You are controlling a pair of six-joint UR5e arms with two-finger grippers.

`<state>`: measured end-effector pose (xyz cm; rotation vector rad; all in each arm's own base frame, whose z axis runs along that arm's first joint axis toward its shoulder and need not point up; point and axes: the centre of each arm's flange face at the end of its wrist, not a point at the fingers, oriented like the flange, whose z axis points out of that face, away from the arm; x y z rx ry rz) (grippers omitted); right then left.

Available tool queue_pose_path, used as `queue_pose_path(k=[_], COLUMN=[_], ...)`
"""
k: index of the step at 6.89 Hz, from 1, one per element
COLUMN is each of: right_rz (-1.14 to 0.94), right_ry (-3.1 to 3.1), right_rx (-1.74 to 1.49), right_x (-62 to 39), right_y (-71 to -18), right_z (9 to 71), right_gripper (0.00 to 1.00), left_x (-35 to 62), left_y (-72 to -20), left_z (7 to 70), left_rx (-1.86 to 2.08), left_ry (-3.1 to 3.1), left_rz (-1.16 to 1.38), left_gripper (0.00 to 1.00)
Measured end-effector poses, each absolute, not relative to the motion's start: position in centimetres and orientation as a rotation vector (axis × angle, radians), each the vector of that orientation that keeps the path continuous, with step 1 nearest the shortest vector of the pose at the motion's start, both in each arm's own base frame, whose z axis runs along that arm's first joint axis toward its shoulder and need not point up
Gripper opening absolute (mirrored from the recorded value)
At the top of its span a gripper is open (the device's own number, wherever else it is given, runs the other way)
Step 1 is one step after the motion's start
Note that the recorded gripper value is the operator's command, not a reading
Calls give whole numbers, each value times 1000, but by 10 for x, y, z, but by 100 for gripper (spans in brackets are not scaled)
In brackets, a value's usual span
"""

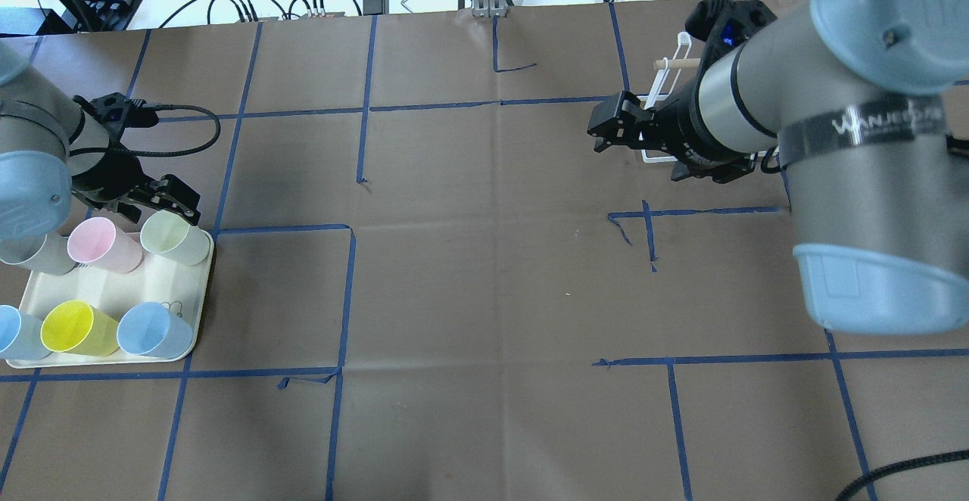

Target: Transfer IKEA cup to right arm and place on rack

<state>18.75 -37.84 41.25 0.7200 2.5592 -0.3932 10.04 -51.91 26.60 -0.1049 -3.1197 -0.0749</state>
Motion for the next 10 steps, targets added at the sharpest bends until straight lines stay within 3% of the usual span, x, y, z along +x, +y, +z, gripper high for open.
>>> queue_pose_path(k=[2, 6, 7, 10], right_rz=[-327, -413, -400, -271], right_ry=[2299, 2083, 2033, 1970], right_rx=[959, 1022, 1062, 1157], right_x=[198, 204, 206, 224], right_y=[-369, -406, -409, -390], right_z=[399, 381, 380, 364], right_gripper=[100, 100, 100, 100], left_x=[102, 108, 110, 114], left_y=[-517, -521, -523, -529], left_z=[248, 239, 237, 253], left_rx=[-94, -93, -93, -81], left_ry=[-3111, -3113, -3112, -3129], left_rz=[-114, -120, -122, -81], left_gripper=[96, 19, 4, 0])
